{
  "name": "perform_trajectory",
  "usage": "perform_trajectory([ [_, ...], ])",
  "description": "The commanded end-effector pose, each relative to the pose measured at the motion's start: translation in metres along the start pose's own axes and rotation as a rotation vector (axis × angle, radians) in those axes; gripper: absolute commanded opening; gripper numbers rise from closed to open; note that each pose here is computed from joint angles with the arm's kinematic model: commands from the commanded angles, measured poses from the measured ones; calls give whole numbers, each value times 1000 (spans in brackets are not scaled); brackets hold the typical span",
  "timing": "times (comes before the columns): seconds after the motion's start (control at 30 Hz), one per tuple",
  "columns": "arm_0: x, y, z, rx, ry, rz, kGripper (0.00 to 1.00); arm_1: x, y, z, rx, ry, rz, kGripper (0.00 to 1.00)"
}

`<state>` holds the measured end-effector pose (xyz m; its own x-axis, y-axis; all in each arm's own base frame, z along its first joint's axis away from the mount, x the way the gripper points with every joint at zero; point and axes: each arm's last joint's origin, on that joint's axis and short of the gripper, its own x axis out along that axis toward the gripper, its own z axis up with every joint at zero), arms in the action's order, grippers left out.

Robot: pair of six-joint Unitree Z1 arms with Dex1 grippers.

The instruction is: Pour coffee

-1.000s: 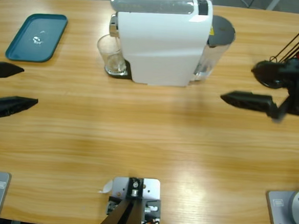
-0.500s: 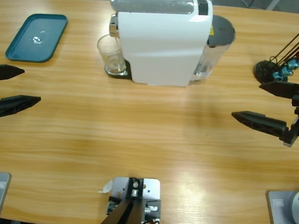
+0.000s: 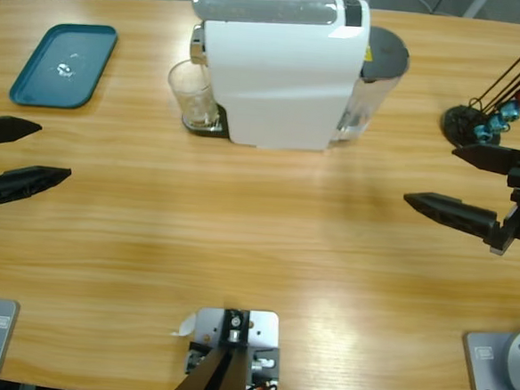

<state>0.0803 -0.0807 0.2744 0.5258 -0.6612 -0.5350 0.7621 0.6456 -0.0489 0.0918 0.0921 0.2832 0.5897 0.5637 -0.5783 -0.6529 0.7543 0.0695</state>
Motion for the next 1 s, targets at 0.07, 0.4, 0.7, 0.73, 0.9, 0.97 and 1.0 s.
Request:
perform_trajectory([
  [0.07,7,0,-10,-18,42,-2,890,6,0,-8,-41,14,-12,892],
  [0.4,7,0,-11,-22,45,-5,890,10,-1,-7,-46,25,-30,858],
  [0.7,8,0,-11,-22,45,-7,890,12,-1,-7,-46,31,-30,858],
  [0.73,8,0,-11,-22,45,-7,890,12,-1,-7,-46,29,-29,858],
  [0.9,7,0,-12,-21,34,-10,890,11,-1,-8,-44,29,-29,855],
  [0.97,7,0,-12,-21,35,-10,890,12,-1,-8,-44,34,-29,854],
  [1.0,7,0,-12,-21,33,-10,890,13,-1,-8,-45,36,-29,855],
])
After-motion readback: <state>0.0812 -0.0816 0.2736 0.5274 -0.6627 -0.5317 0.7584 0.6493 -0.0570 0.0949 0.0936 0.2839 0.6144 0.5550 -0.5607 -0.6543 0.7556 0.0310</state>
